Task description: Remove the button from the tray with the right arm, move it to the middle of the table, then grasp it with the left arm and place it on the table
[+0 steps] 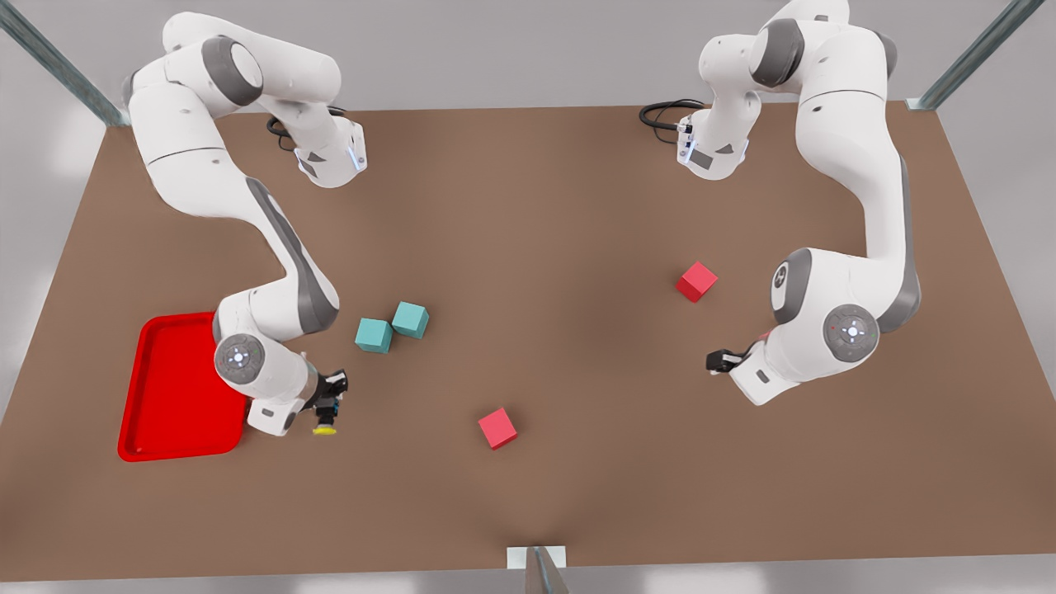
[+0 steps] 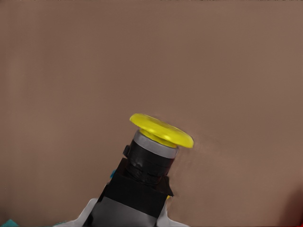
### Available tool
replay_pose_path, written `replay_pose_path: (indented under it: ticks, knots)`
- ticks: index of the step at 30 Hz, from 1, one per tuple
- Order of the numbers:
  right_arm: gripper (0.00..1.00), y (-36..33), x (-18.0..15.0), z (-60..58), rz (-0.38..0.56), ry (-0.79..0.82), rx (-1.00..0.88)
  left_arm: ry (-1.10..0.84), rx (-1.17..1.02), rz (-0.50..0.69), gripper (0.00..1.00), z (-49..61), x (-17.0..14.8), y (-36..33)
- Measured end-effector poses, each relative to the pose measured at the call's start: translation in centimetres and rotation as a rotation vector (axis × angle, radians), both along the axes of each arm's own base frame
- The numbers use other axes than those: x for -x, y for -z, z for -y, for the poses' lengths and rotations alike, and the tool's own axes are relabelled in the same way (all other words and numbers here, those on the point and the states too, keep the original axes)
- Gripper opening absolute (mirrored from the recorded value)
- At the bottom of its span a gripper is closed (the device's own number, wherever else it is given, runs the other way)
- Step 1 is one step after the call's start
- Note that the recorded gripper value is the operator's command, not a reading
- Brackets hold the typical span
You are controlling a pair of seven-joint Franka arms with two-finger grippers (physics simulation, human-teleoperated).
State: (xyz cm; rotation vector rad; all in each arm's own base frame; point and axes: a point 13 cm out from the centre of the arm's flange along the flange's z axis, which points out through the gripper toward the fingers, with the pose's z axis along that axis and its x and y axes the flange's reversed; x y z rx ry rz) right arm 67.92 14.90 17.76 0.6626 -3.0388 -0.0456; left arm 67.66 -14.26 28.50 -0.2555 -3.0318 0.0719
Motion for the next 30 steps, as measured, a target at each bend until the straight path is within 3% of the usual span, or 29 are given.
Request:
replay_pose_path:
  ticks: [8,16,26,28,29,30]
  knots:
    - [0.46,-1.1,8.2,-21.9,-0.072,0.050,-0.031,-0.006,-0.003,0.000,1.00,-0.5,-0.1,0.0]
    - [0.47,-3.1,14.9,-39.0,-0.072,0.081,-0.075,-0.016,-0.001,-0.004,1.00,-1.0,-0.2,0.4]
    - [0.50,5.5,17.8,-45.9,-0.133,0.156,-0.069,-0.018,-0.001,-0.005,1.00,-1.1,-0.2,0.4]
    - [0.54,7.3,18.2,-46.3,-0.137,0.170,-0.060,-0.017,-0.001,-0.006,1.00,-1.0,-0.2,0.5]
    - [0.61,7.9,18.3,-46.4,-0.138,0.178,-0.056,-0.017,-0.002,-0.006,1.00,-1.0,-0.2,0.5]
    - [1.00,8.4,18.3,-46.5,-0.138,0.187,-0.052,-0.017,-0.002,-0.006,1.00,-1.0,-0.2,0.6]
